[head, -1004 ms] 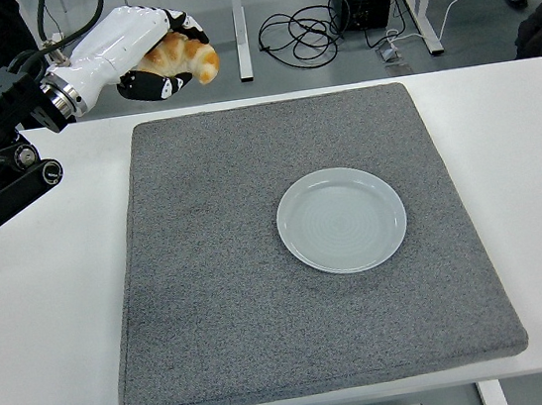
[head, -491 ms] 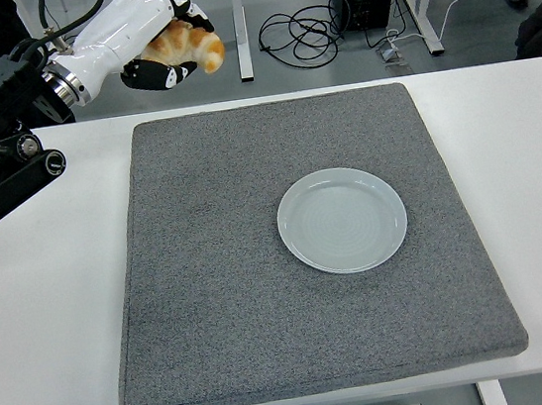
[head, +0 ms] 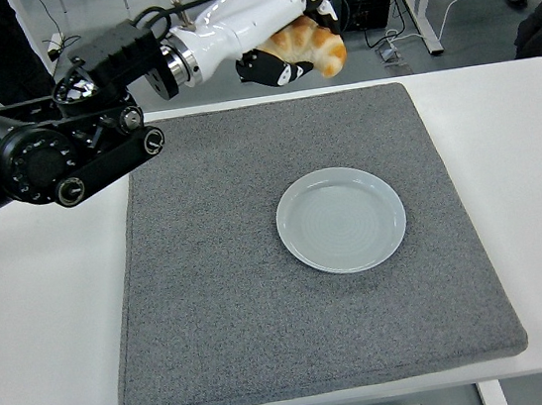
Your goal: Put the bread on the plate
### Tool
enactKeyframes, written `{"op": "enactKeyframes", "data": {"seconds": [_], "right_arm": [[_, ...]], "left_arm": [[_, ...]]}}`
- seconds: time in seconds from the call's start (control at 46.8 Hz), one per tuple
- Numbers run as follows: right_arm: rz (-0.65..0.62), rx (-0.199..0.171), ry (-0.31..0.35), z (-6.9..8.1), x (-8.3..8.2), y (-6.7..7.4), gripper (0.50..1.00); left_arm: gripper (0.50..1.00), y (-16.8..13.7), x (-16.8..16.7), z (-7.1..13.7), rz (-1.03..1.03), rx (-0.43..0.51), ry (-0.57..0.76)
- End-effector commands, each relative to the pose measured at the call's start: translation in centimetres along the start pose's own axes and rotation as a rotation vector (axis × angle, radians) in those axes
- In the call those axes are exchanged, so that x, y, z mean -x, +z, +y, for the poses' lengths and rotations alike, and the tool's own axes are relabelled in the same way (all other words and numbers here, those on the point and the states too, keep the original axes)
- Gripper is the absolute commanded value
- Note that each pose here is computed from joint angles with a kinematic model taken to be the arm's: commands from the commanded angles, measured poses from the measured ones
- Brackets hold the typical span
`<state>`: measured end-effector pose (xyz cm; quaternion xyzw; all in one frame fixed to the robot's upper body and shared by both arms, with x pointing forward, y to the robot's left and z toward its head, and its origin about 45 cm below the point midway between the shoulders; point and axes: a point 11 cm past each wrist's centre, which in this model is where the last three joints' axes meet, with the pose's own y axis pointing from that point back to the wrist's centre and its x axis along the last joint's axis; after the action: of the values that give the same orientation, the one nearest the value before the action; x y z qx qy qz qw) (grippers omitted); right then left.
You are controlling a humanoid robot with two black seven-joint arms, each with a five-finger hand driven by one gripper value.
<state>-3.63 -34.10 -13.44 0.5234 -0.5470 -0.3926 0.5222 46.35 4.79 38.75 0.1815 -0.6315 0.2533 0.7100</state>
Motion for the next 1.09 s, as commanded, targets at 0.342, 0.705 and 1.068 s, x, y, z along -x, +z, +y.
{"op": "enactKeyframes", "data": {"seconds": [0.342, 0.705, 1.068], "right_arm": [[0.000, 0.000, 0.000, 0.0, 0.0, 0.0, 1.000], [0.000, 0.000, 0.000, 0.0, 0.0, 0.0, 1.000], [0.000, 0.000, 0.000, 0.0, 0.0, 0.0, 1.000]], "left_arm": [[0.500, 5.0, 4.6, -3.5, 0.064, 0.078, -0.051], [0.500, 4.2, 5.2, -3.2, 0.038, 0.064, -0.076], [0.500, 3.5, 9.6, -1.7, 0.055, 0.046, -0.211]]}}
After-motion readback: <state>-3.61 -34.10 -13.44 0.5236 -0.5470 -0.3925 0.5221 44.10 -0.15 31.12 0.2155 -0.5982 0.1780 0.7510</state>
